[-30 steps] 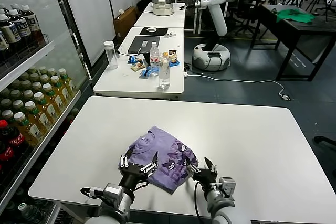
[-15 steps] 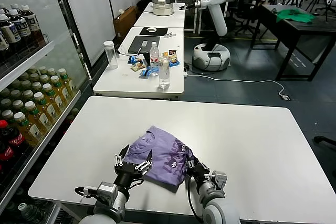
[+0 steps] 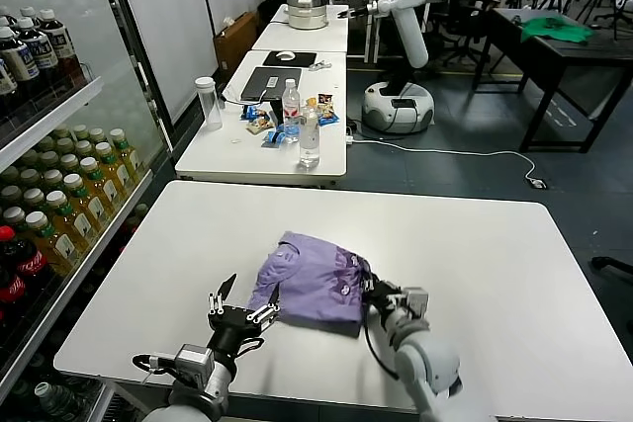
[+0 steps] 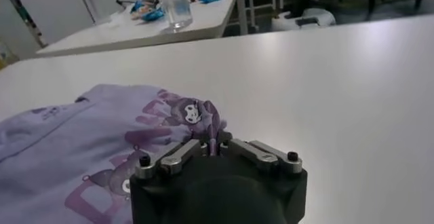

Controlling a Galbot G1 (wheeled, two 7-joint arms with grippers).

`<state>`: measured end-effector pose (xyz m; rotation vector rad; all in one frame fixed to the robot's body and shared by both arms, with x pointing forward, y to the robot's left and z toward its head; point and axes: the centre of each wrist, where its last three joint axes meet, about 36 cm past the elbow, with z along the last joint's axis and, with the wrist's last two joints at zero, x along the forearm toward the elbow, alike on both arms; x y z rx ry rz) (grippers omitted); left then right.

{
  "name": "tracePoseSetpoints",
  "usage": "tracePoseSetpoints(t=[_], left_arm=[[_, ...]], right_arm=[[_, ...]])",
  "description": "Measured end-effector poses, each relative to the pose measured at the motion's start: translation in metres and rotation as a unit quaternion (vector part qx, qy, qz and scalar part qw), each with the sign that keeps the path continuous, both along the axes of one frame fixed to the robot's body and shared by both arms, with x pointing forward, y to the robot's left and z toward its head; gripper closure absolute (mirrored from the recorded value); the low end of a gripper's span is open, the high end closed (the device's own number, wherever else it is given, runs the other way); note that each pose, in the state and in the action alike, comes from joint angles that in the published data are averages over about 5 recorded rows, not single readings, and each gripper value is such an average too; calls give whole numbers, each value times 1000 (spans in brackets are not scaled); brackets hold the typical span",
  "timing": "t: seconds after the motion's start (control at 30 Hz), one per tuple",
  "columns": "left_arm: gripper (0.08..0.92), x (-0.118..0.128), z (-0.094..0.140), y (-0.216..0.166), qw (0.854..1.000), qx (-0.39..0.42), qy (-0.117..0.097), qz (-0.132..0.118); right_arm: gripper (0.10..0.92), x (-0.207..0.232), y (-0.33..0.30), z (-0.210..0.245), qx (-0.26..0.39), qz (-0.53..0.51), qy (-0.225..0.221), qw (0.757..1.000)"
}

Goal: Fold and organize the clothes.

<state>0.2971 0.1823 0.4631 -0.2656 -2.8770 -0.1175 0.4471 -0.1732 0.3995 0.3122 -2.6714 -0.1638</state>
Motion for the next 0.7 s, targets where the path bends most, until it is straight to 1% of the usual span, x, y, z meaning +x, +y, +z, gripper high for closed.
tracePoseSetpoints(t=[0.2,0.3,0.5,0.6,0.7], left_arm=[[177,-1,1,2,1000,-1,1,4],[177,-1,1,3,1000,-1,0,5],[177,1,2,3,1000,-3,-3,5],[177,1,2,3,1000,-4,-3,5],[177,3,2,4,1000,-4,-5,6]], right_arm=[[863,45,-18,8,-55,29,-13,998],[832,64,-28,10,-79,36,-16,996],[670,86,-48,13,-115,32,-27,992],[584,88,-57,16,-125,25,-51,991],[497,79,-65,20,-130,16,-86,988]])
